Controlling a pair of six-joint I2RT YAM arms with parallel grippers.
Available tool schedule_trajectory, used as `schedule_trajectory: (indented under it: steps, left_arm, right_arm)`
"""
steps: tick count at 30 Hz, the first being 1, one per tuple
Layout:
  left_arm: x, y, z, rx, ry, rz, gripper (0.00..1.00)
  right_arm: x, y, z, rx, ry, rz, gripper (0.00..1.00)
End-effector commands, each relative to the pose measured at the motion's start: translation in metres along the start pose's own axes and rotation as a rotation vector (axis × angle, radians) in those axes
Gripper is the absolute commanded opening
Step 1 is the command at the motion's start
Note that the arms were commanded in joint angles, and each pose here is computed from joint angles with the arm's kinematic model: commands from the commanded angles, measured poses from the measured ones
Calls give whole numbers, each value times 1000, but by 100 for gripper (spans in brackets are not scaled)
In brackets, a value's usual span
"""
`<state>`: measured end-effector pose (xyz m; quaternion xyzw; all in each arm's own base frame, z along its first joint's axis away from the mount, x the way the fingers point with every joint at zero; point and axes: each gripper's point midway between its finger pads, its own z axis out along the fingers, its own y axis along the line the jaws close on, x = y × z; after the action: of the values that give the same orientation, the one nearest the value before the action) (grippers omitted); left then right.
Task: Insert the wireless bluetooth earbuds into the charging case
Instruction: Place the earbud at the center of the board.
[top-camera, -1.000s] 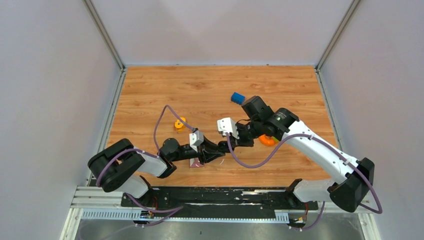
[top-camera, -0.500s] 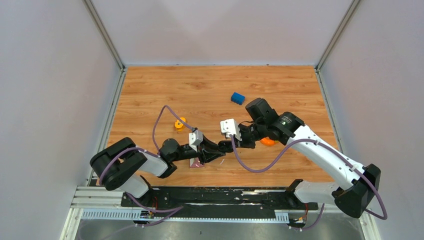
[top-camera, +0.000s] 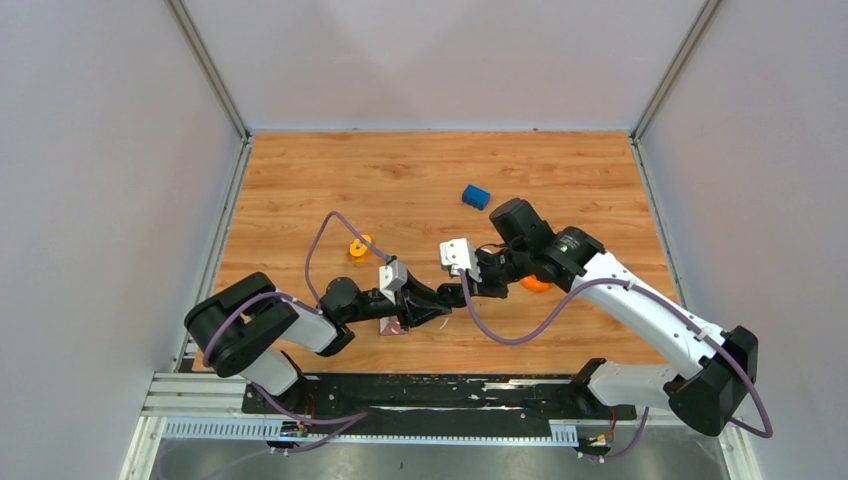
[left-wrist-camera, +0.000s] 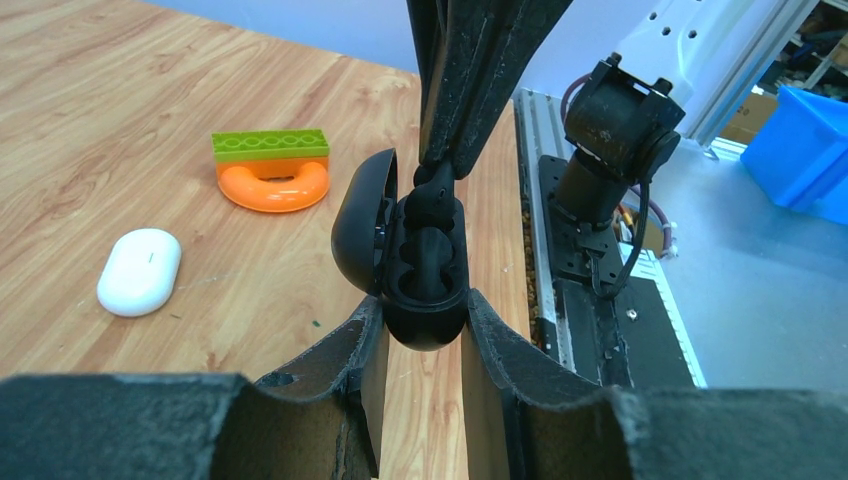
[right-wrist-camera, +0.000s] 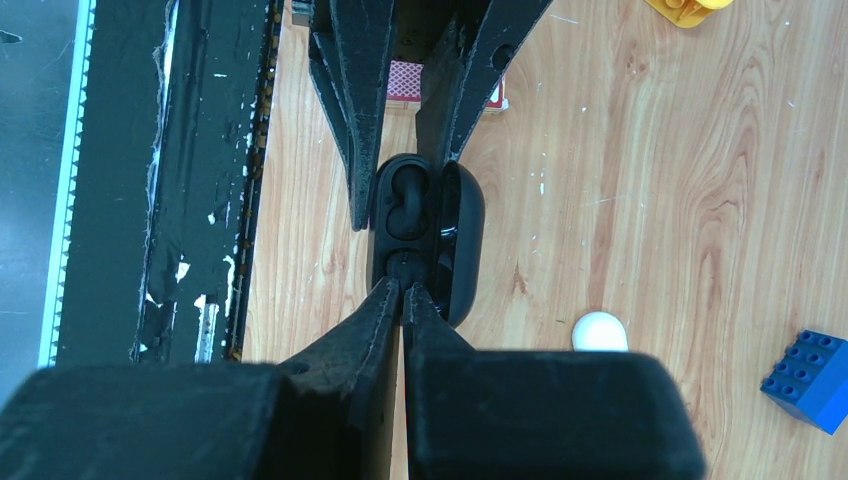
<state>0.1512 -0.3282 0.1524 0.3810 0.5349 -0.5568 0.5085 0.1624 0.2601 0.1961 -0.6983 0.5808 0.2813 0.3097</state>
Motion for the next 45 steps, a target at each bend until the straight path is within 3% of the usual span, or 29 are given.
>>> schedule_trajectory:
  steps: [1,18,32,40,45]
  left_arm:
    - [-29,-7,6,43,-103,75,0]
    - [-31,-3,4,11,-115,90,0]
    - [-32,-3,3,12,-117,92,0]
    - [-32,-3,3,13,-117,92,0]
    - [-30,-3,4,16,-112,86,0]
  right_arm:
    - [-11,-5,-1,17,-44,-14,4]
    - [1,-8,1,20,0,50,4]
    - [4,-5,10,-18,-41,84,6]
    - [12,-13,6,48,-11,60,19]
    - [2,-13,-7,87,-37,27,22]
